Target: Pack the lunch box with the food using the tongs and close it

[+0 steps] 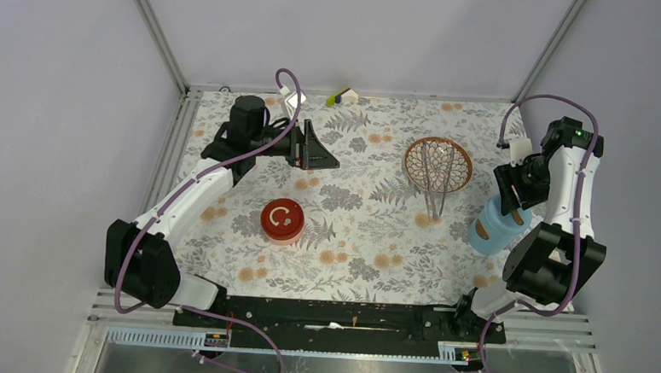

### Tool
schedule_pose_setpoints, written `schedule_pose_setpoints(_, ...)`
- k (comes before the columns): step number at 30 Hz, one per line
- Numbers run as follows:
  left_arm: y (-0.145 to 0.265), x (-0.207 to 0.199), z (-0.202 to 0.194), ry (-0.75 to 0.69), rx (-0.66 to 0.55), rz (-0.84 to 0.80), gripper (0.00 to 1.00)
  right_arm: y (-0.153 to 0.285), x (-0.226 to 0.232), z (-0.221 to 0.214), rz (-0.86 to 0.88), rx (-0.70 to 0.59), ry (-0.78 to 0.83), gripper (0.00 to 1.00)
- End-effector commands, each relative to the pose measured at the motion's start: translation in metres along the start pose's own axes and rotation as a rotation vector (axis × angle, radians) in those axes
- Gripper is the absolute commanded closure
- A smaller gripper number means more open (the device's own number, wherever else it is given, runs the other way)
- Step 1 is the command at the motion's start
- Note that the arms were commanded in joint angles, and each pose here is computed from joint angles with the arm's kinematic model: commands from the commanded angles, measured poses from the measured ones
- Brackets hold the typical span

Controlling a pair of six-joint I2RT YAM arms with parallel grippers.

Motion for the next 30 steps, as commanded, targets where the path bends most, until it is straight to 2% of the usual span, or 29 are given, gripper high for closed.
schedule_pose_setpoints(1, -0.002, -0.001, 0.006, -0.039, -0.013, -0.007, 0.01, -0.018, 0.002, -0.015, 0.035, 0.094, 0.001, 0.37)
schedule_pose_setpoints(30, -0.004, 0.000, 0.004, -0.027, -0.004, -0.014, 0.01, -0.042, 0.005, -0.012, 0.052, 0.234, 0.032, 0.37)
Point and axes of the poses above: each gripper's point midway between its finger pads, its own y axis back along the fingers, its own x axis along the line the jaws close on, z = x × y, the point moved 1 cm from there along y, back along the fingers, and after that the axes turned 12 degrees about -y, right-handed, at the moved point
